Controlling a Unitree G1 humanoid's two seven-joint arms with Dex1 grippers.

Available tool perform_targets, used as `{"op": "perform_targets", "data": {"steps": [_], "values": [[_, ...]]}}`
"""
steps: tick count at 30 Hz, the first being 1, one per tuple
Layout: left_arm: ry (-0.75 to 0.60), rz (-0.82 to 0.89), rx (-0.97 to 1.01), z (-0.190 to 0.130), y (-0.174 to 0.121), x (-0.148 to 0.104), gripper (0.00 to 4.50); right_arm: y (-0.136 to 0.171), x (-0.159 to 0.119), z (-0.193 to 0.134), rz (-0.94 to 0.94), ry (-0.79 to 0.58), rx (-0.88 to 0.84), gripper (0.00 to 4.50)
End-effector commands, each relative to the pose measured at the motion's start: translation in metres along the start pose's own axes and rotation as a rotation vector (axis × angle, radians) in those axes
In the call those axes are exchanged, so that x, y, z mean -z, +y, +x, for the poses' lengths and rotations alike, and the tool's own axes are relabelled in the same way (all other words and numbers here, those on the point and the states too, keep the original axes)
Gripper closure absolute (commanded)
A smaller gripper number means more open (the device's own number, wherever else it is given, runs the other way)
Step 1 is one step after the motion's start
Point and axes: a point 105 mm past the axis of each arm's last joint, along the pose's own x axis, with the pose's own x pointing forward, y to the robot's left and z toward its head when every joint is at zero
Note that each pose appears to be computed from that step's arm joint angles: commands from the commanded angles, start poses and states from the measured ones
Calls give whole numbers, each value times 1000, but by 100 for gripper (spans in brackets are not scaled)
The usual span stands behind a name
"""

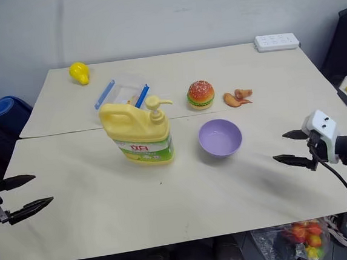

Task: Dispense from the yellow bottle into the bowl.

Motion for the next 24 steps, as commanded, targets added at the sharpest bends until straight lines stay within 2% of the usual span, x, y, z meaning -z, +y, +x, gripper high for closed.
{"op": "perform_targets", "data": {"steps": [1,3,8,15,20,24], "values": [[-39,8,-5,1,1,-7,0,-1,-14,-3,-26,-44,13,2],[-61,7,27,4,-5,-12,0,1,-18,-2,-37,-52,4,2],[-143,13,190,9,-29,-55,0,17,-37,3,-90,-84,-68,2],[-181,132,563,1,-78,-118,0,64,-70,33,-217,-102,-201,2],[-99,284,761,0,-106,-134,0,87,-72,60,-244,-71,-252,2],[-96,358,828,5,-113,-148,0,91,-73,86,-259,-65,-224,2]]}}
